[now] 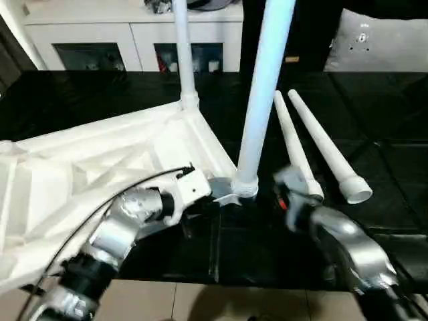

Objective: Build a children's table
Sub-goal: Rotate leg to tighten

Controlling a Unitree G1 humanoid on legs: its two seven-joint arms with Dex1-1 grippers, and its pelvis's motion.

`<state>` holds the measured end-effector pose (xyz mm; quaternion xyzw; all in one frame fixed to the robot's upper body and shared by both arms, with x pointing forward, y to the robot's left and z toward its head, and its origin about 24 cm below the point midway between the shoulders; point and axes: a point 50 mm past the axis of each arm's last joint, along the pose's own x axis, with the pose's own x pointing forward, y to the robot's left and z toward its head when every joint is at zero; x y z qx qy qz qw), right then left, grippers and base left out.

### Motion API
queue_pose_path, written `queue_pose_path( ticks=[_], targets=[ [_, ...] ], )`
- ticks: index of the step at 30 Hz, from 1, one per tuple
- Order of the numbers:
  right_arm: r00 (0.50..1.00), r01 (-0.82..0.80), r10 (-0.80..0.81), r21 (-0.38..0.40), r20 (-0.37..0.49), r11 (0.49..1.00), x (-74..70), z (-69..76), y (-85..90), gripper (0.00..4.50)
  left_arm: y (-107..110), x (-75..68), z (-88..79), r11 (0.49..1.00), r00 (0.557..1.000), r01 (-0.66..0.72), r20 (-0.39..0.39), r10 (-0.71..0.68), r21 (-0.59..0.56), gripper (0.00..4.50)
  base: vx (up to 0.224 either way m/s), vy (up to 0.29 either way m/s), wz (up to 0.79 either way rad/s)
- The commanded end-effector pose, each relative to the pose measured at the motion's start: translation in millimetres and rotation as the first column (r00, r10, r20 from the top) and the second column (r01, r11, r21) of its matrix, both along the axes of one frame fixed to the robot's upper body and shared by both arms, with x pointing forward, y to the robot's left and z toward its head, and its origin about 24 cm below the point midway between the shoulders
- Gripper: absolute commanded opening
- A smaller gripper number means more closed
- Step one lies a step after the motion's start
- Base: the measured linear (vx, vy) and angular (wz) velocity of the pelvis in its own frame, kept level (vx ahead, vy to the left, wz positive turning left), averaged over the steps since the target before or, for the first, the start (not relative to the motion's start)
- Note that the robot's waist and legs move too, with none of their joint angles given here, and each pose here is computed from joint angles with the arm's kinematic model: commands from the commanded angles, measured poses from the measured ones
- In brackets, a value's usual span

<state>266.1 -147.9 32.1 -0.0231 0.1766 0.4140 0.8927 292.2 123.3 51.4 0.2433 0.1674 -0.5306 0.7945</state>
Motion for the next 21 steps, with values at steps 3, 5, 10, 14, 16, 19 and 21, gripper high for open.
queue_pose_path(
  ticks=[3,5,10,14,16,19,21],
  targets=[
    [0.992,-0.108,0.109,-0.024,0.065,0.994,-2.3,18.5,-3.3,4.35,17.1,-1.3,-14.8,0.992,0.997,0.072,-0.047,-0.067,0.106,0.00,0.000,0.000,0.00],
    [0.987,-0.128,0.132,-0.049,0.088,0.991,-0.7,25.2,-8.4,4.45,20.6,0.0,-15.3,0.985,0.993,0.113,-0.047,-0.108,0.132,0.00,0.000,0.000,0.00],
    [0.967,-0.215,0.228,-0.121,0.112,0.969,4.0,41.5,-17.1,4.45,23.0,-3.8,-13.1,0.951,0.961,0.275,-0.073,-0.267,0.141,0.00,0.000,0.000,0.00],
    [0.951,-0.264,0.286,-0.176,0.116,0.948,6.6,44.6,-15.8,4.45,21.5,-8.5,-12.0,0.922,0.931,0.363,-0.099,-0.352,0.135,0.00,0.000,0.000,0.00],
    [0.942,-0.289,0.313,-0.186,0.117,0.939,9.5,44.6,-12.4,4.45,17.4,-12.1,-10.3,0.901,0.908,0.417,-0.106,-0.406,0.118,0.00,0.000,0.000,0.00],
    [0.925,-0.348,0.368,-0.178,0.096,0.920,8.3,43.8,-8.2,4.45,15.0,-13.1,-9.3,0.886,0.892,0.450,-0.106,-0.440,0.114,0.00,0.000,0.000,0.00],
    [0.913,-0.387,0.402,-0.156,0.078,0.909,6.8,42.6,-5.3,4.45,13.7,-14.1,-8.9,0.876,0.883,0.468,-0.108,-0.458,0.117,0.00,0.000,0.000,0.00]
  ],
)
